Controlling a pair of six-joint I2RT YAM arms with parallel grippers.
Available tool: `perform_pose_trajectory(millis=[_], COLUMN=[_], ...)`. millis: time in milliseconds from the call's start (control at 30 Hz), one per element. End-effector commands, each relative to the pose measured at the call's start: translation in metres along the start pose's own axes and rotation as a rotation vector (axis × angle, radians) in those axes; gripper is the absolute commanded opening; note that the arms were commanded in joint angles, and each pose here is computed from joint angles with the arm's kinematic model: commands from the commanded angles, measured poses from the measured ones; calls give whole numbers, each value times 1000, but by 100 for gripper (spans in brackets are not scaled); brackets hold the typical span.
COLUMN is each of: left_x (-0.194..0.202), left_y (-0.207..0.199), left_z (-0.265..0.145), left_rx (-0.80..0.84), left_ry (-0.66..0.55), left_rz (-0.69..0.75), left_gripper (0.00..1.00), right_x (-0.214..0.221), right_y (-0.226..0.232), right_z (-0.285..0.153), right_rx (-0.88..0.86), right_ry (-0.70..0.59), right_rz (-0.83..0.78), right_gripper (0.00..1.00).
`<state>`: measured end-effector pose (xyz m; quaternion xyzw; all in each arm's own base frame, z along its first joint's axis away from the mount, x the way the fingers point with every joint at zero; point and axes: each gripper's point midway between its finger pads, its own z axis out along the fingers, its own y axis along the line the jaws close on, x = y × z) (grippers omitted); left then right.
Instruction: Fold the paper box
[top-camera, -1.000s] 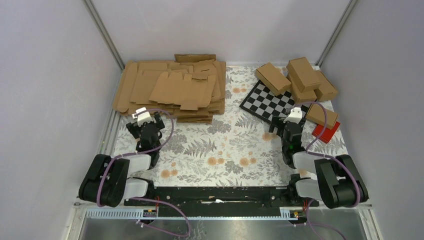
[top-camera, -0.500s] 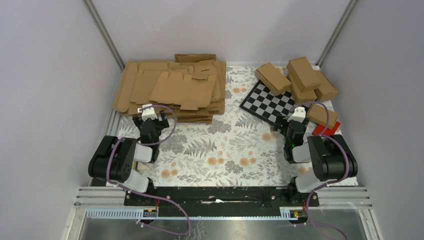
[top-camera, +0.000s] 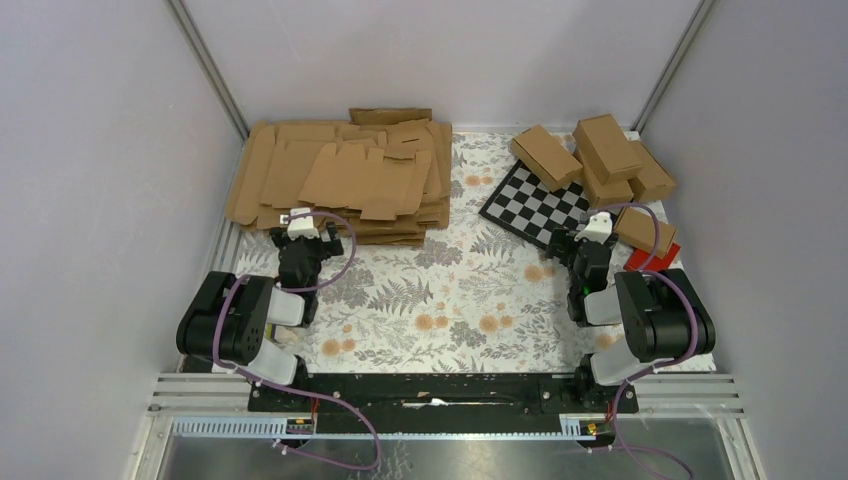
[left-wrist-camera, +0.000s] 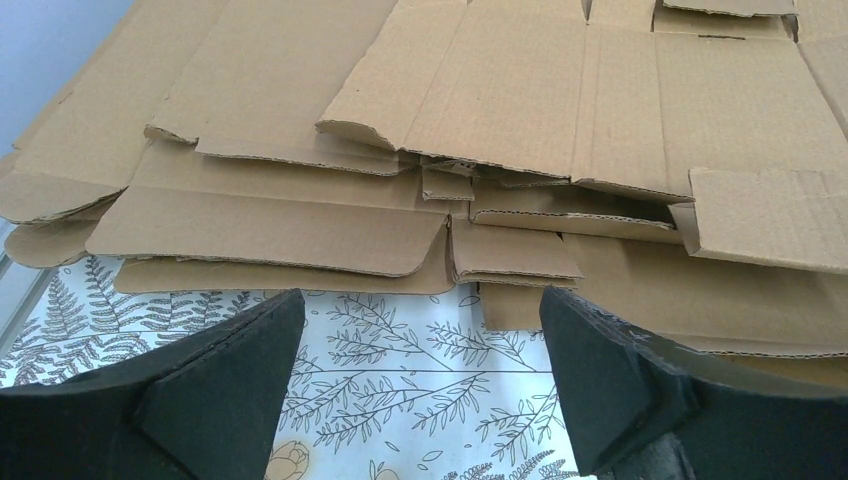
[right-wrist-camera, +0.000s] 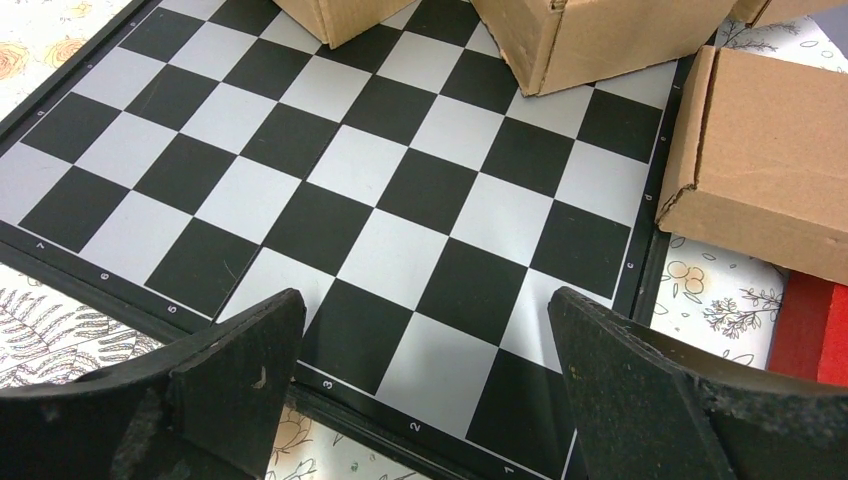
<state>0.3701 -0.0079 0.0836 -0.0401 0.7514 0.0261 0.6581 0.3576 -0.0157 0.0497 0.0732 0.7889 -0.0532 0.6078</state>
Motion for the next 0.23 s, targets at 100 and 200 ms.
perform_pose_trajectory(millis=[100, 200], left_x=[-17, -17], left_y=[-5, -5], left_z=[7, 7], left_rx=[50, 54], left_ry=[-56, -55], left_rz=[-7, -9], left_gripper=[99, 99], right_x=[-23, -23], right_y=[3, 3], right_z=[7, 7], right_rx=[-10, -10], right_ry=[-77, -79], right_rz=[18, 19], right_gripper=[100, 100])
